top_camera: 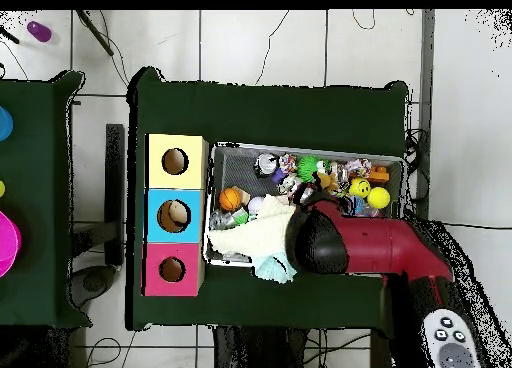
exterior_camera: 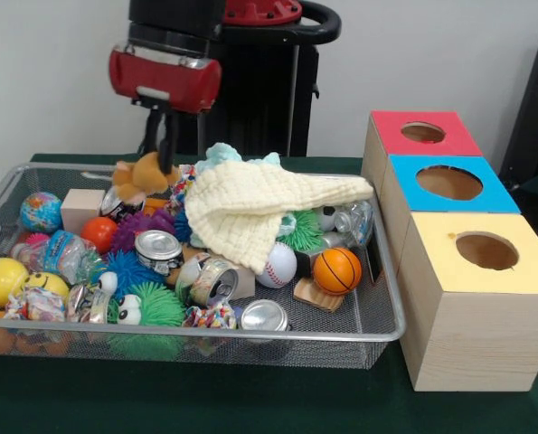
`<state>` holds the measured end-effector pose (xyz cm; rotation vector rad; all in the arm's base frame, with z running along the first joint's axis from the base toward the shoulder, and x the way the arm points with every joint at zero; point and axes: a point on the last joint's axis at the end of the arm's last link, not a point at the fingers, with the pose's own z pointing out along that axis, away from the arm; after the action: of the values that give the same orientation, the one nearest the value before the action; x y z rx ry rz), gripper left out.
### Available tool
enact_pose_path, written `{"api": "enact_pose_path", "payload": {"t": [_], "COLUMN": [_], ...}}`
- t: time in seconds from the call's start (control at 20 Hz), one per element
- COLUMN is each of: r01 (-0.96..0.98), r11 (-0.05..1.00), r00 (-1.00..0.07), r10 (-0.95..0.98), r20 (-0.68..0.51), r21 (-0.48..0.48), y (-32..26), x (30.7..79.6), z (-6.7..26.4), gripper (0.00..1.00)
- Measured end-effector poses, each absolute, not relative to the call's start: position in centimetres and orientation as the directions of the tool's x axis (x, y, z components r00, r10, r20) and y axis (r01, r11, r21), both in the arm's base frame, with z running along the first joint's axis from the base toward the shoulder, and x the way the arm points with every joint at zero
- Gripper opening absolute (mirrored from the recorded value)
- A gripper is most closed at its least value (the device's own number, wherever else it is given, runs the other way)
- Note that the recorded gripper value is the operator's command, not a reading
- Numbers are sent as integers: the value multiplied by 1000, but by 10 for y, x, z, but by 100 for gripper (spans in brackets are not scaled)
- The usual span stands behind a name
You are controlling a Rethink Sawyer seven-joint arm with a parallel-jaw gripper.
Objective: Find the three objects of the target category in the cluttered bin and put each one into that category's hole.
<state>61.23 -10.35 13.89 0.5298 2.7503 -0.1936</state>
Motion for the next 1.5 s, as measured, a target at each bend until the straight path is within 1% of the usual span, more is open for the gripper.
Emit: {"api": "enact_pose_path", "payload": {"t": [0.2, 0.25, 0.3, 0.4, 0.5, 0.55, 0.7, 0.8, 1.05, 1.1, 1.35, 1.5], "r01": [382, 381, 379, 379, 379, 381, 394, 407, 482, 509, 594, 623], "r11": [908, 906, 894, 882, 877, 866, 850, 842, 803, 790, 739, 714], "r00": [-916, -919, -925, -921, -918, -911, -906, -903, -874, -860, -805, -782], "r10": [348, 349, 367, 389, 396, 411, 423, 430, 471, 487, 546, 569], "r20": [-199, -184, -97, -22, -3, 26, 7, -15, -122, -154, -232, -253], "r21": [-173, -183, -237, -282, -295, -325, -350, -355, -350, -342, -319, -320], "y": [-64, -60, -44, -30, -26, -16, -1, 7, 36, 44, 61, 66], "x": [604, 603, 599, 594, 593, 590, 586, 584, 581, 580, 576, 572], "z": [166, 170, 188, 206, 213, 228, 243, 246, 246, 244, 225, 211], "gripper": [0, 0, 0, 0, 0, 0, 0, 0, 0, 0, 0, 0]}}
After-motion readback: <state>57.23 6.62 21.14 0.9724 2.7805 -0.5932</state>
